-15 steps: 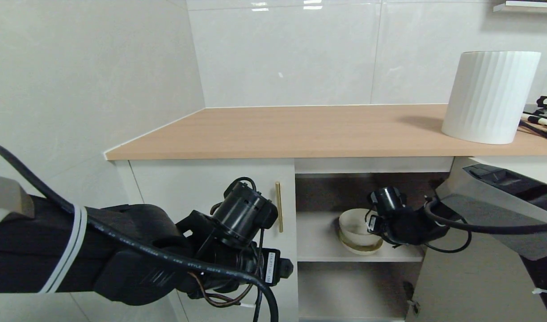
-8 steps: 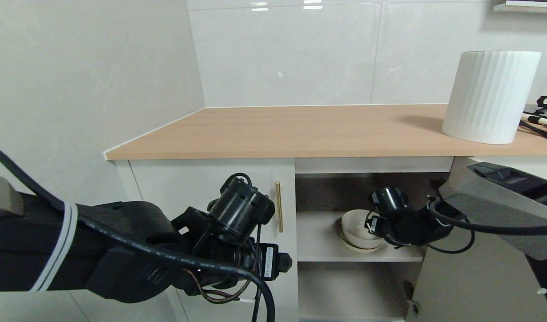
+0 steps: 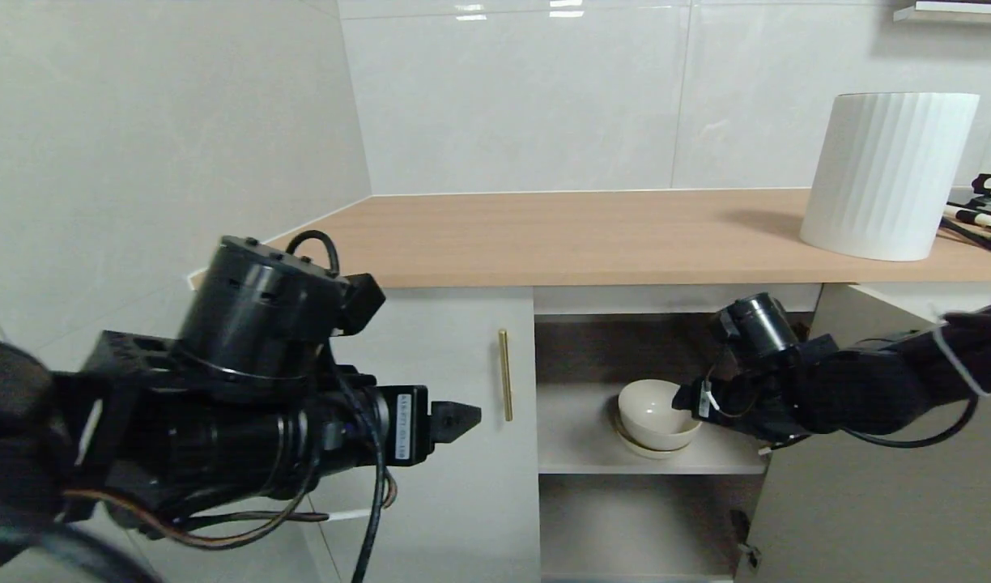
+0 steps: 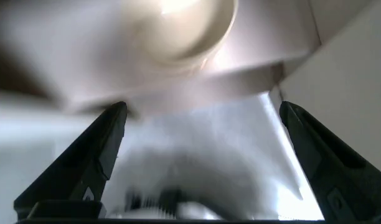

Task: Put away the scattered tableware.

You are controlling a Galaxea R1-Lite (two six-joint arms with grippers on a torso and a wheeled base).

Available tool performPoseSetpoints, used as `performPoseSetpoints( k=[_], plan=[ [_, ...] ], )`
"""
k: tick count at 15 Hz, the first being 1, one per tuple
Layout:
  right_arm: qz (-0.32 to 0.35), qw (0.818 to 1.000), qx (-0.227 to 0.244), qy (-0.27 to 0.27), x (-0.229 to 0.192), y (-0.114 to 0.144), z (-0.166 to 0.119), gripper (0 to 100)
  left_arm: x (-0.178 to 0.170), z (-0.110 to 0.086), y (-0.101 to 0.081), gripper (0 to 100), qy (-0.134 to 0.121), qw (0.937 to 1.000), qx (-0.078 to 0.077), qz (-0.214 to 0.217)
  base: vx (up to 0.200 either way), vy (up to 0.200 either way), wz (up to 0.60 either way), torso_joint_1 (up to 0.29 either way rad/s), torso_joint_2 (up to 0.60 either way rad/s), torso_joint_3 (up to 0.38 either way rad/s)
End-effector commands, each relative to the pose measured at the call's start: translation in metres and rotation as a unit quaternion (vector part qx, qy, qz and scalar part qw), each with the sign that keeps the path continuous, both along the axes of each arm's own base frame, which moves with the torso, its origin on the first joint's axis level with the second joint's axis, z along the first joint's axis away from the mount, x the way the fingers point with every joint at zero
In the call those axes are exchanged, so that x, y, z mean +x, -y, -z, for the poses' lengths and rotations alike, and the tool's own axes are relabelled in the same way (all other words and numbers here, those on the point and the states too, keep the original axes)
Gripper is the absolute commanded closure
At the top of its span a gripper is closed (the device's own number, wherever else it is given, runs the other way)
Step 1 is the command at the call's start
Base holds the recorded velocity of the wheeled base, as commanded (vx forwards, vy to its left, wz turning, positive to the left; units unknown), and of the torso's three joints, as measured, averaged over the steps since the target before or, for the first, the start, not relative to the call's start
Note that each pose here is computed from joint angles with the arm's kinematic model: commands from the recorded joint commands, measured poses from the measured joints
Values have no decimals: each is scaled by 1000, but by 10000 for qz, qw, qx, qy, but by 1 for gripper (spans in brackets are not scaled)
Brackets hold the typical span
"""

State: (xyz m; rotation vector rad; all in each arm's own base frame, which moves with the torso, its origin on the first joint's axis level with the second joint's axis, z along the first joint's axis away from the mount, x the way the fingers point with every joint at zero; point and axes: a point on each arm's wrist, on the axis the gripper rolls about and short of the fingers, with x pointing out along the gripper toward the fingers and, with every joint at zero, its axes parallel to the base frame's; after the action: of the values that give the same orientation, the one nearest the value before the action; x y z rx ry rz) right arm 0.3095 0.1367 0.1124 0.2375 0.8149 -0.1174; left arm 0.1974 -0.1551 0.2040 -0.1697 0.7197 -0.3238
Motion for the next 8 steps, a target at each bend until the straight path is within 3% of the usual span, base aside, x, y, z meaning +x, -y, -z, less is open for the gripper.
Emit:
performPoseSetpoints(
  k=[1, 3, 5, 8],
  plan=[
    [-652, 9972, 246, 273, -78, 2, -61, 0, -39, -17, -32, 0, 395, 9989, -249, 43, 0, 0, 0, 0, 0, 0],
    [-831, 9957, 258, 315, -97, 3, -71, 0, -53, -15, -43, 0, 435, 9986, -297, 62, 0, 0, 0, 0, 0, 0],
    [-1052, 9938, 238, 263, -125, 10, -79, 0, -67, -12, -59, 0, 468, 9979, -442, 76, 0, 0, 0, 0, 0, 0],
    [-1061, 9942, 138, 88, -133, 15, -72, 0, -65, -15, -64, 0, 588, 9965, -592, -21, 0, 0, 0, 0, 0, 0]
  ],
)
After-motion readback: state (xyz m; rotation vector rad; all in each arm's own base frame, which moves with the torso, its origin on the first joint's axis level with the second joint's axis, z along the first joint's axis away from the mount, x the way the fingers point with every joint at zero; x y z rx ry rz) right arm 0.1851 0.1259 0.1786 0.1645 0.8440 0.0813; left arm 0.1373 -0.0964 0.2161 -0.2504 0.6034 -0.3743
